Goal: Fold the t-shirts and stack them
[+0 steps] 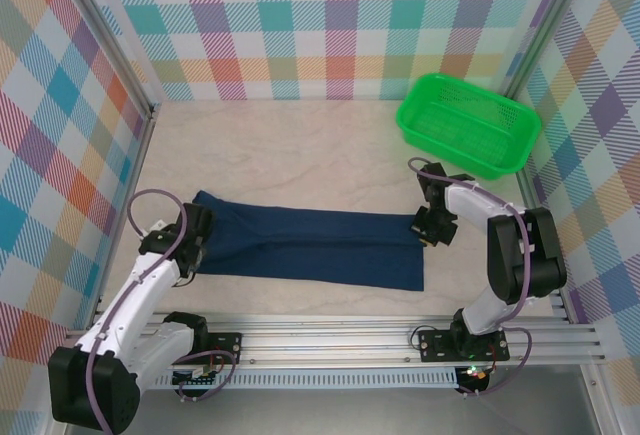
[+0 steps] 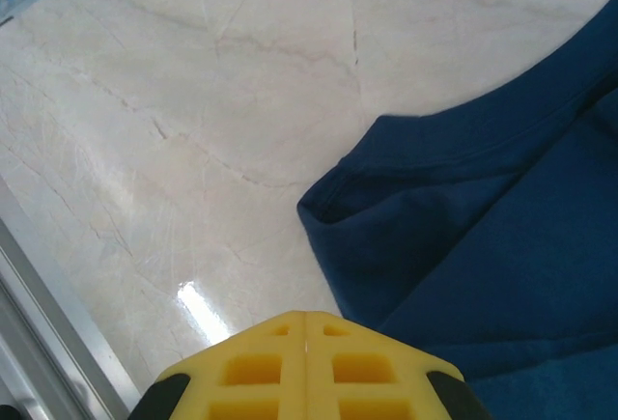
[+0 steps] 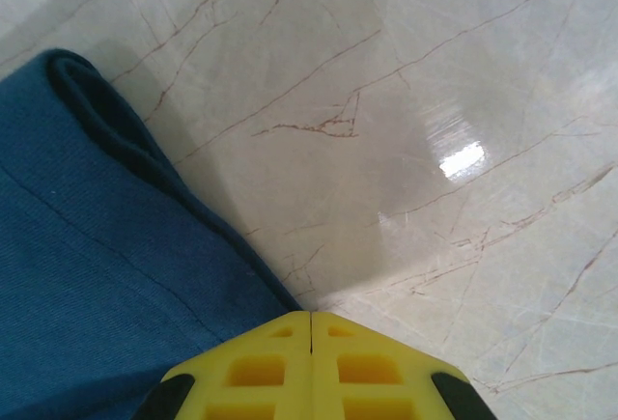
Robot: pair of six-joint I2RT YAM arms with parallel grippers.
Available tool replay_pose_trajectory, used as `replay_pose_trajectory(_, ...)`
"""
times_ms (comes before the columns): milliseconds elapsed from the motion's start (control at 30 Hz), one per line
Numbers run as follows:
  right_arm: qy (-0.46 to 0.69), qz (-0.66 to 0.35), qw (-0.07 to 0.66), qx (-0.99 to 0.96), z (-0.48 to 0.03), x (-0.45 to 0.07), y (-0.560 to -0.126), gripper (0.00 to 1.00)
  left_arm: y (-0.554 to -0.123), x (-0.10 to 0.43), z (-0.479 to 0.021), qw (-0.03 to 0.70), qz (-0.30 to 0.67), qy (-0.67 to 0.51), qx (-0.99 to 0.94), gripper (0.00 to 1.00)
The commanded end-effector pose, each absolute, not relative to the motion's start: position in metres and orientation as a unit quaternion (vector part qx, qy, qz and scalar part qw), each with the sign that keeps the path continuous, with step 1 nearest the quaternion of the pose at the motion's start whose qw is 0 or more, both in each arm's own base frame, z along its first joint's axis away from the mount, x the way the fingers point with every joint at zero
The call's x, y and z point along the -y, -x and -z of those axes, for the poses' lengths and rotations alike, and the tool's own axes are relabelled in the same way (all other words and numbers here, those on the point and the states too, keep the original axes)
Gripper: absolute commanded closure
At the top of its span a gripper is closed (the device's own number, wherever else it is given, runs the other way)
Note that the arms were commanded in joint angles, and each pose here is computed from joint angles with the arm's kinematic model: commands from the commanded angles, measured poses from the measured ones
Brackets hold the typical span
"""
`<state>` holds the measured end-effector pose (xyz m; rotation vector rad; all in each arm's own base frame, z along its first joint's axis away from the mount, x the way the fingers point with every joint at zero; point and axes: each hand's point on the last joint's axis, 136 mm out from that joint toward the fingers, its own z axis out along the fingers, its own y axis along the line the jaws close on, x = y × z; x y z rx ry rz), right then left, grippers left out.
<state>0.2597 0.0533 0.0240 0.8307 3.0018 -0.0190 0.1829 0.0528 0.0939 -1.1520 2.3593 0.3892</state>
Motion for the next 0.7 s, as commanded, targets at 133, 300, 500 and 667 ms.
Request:
replay_pose_trajectory(133,-0.28,0.018,0.008,-0.96,-0.028,-0.051,-0.253,0.75,-0.187,-0.049,-0.093,0.223,-0.151,0.42,-0.867,0.91)
replay_pose_trajectory(300,-0.287,0.009,0.059,-0.956,-0.06,-0.047,-0.261,0.65,-0.199,-0.056,-0.133,0.261,-0.157,0.421,-0.855,0.5)
replay_pose_trajectory(500,-0.264,-0.073,0.104,-0.956,-0.072,-0.073,-0.295,0.68,-0.277,-0.055,-0.146,0.269,-0.051,0.411,-0.87,0.46)
replay_pose_trajectory(667,-0.247,-0.127,0.086,-0.957,-0.053,-0.099,-0.317,0.75,-0.355,-0.05,-0.129,0.258,0.023,0.386,-0.885,0.49)
